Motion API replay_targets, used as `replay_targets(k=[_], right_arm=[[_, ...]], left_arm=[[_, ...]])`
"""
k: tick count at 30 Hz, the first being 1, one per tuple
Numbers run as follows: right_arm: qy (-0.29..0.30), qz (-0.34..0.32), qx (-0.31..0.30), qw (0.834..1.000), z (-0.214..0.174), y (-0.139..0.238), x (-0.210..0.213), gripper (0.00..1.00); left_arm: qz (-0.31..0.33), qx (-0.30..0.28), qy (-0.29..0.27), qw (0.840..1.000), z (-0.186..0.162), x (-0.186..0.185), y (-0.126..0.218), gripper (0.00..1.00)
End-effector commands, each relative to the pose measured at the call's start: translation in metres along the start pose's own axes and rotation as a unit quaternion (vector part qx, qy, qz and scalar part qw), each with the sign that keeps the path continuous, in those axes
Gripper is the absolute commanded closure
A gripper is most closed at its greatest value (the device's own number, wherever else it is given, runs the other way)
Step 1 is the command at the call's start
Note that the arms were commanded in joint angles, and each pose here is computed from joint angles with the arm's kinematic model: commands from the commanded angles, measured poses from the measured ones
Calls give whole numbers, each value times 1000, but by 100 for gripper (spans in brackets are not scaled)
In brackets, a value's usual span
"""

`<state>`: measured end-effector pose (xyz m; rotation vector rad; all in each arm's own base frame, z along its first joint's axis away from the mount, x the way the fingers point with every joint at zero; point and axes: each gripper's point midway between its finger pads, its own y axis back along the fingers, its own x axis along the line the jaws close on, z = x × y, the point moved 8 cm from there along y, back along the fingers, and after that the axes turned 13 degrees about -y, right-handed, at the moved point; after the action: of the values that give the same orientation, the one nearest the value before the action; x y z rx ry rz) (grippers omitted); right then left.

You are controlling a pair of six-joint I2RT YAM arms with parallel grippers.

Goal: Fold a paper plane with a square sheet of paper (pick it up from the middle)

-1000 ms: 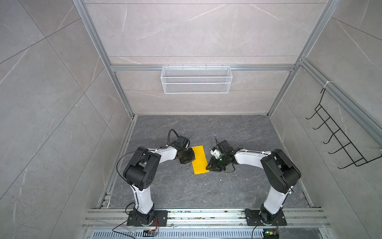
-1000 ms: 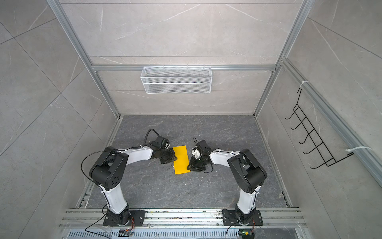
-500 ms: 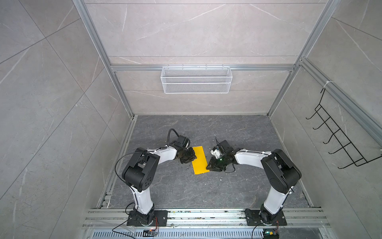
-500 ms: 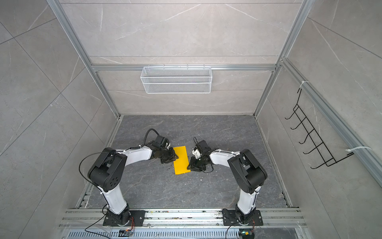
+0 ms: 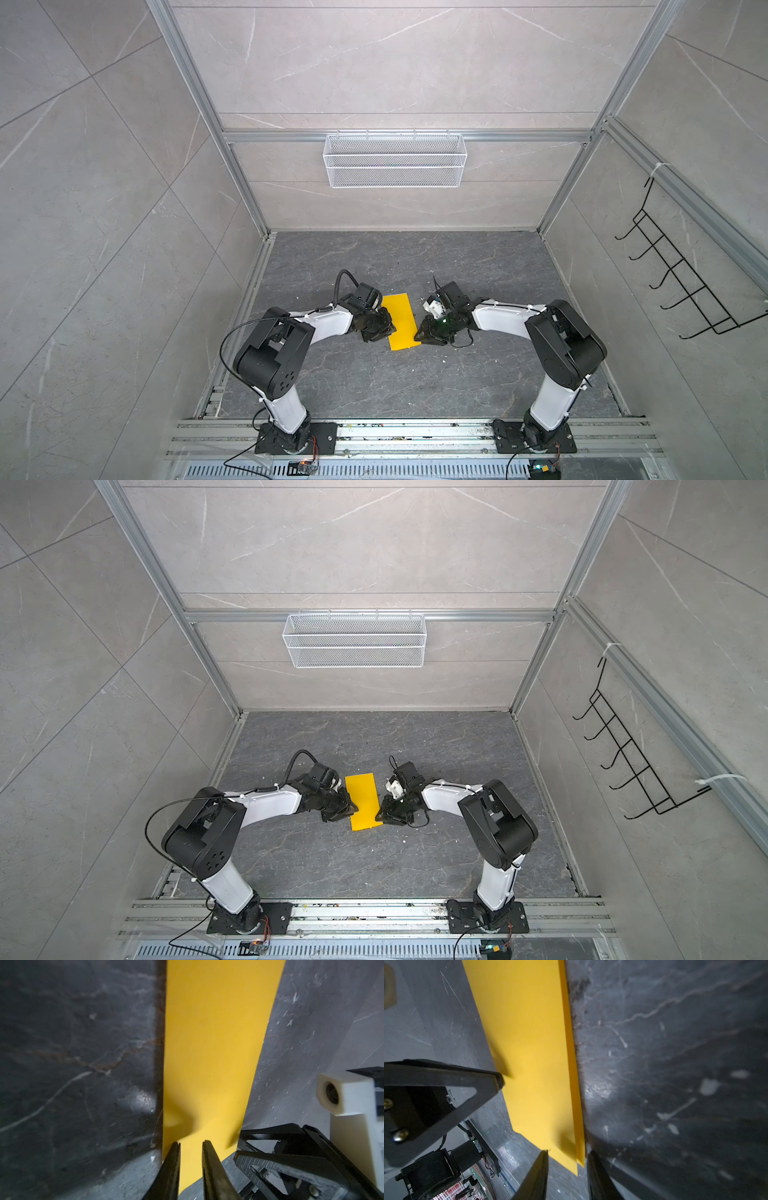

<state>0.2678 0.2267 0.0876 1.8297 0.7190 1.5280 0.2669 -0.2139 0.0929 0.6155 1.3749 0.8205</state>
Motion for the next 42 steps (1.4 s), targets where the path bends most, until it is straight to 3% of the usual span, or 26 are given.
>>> replay_targets(k=[1,10,17,23,35,42], right_arm=[[8,7,10,1000,-3,0,0,64],[10,17,11,1000,-2,0,3,66],[25,-7,-36,999,-2,13,2,66],[24,23,-3,999,-2,5,5,67],[15,3,4,1000,0,-4,-2,63],[14,25,21,999,-3,-7,0,65]], left_arm=[[-32,-8,4,999,0,-11,7,76],[-31,-15,6,999,-2,-9,8,76],[-32,-22,2,999,-1,-12,13,74],[-31,-32,-6,999,3,-18,19,73],[-30,-32,-4,999,1,-17,21,72],[-27,-32,-5,999,1,-17,22,71]])
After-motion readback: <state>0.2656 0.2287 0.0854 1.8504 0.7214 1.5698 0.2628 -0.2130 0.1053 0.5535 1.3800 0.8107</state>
